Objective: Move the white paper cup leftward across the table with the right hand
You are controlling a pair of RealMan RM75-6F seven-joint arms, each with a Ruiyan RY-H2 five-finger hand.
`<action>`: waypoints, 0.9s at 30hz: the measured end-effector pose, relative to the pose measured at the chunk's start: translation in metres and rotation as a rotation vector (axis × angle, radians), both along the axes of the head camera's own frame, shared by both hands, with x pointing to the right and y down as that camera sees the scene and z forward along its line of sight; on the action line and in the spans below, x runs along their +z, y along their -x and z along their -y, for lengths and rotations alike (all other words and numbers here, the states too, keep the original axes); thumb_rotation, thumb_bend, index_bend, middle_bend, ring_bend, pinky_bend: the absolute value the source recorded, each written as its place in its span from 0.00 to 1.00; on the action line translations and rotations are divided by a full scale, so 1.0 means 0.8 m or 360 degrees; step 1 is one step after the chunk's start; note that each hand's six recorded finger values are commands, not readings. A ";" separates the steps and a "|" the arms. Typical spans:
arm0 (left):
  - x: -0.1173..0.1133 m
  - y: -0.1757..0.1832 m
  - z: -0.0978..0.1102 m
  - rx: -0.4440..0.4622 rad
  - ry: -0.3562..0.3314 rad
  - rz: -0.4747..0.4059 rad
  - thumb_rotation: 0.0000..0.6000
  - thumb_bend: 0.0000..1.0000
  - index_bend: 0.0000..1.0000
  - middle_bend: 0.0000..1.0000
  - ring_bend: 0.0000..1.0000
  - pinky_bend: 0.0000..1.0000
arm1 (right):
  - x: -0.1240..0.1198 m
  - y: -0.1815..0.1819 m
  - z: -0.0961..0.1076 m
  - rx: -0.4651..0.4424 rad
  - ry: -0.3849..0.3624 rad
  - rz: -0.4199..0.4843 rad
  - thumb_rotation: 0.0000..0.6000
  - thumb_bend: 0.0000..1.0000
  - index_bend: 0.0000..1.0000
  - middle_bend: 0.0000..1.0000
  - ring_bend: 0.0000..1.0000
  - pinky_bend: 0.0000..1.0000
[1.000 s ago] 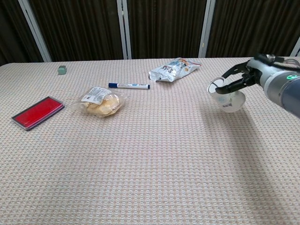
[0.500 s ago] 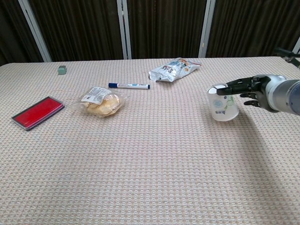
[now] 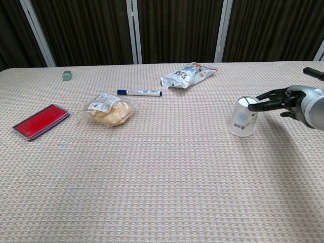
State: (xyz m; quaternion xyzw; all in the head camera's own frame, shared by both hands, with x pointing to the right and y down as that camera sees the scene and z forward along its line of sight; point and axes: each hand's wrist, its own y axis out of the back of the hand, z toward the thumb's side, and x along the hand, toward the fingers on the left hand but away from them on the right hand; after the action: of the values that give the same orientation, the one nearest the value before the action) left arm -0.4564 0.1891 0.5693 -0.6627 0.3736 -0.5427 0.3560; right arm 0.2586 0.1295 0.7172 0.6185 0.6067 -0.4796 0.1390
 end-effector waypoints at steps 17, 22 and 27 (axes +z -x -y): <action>0.000 0.000 0.000 -0.0001 -0.0001 0.0000 1.00 0.13 0.00 0.00 0.00 0.00 | -0.088 -0.058 0.016 -0.0292 -0.0278 -0.0272 1.00 0.11 0.14 0.00 0.00 0.00; 0.000 0.000 0.000 -0.0001 -0.0005 0.0010 1.00 0.13 0.00 0.00 0.00 0.00 | -0.117 -0.083 0.015 -0.0580 -0.0352 -0.0473 1.00 0.02 0.07 0.00 0.00 0.00; 0.000 0.001 -0.001 -0.0009 -0.0004 0.0006 1.00 0.13 0.00 0.00 0.00 0.00 | -0.142 -0.108 0.002 -0.0951 -0.0439 -0.0785 1.00 0.00 0.00 0.00 0.00 0.00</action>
State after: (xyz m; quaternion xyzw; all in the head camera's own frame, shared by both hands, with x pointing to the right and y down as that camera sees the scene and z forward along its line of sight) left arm -0.4571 0.1897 0.5691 -0.6600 0.3756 -0.5445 0.3561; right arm 0.3447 0.1281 0.6034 0.6468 0.4741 -0.5470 -0.2402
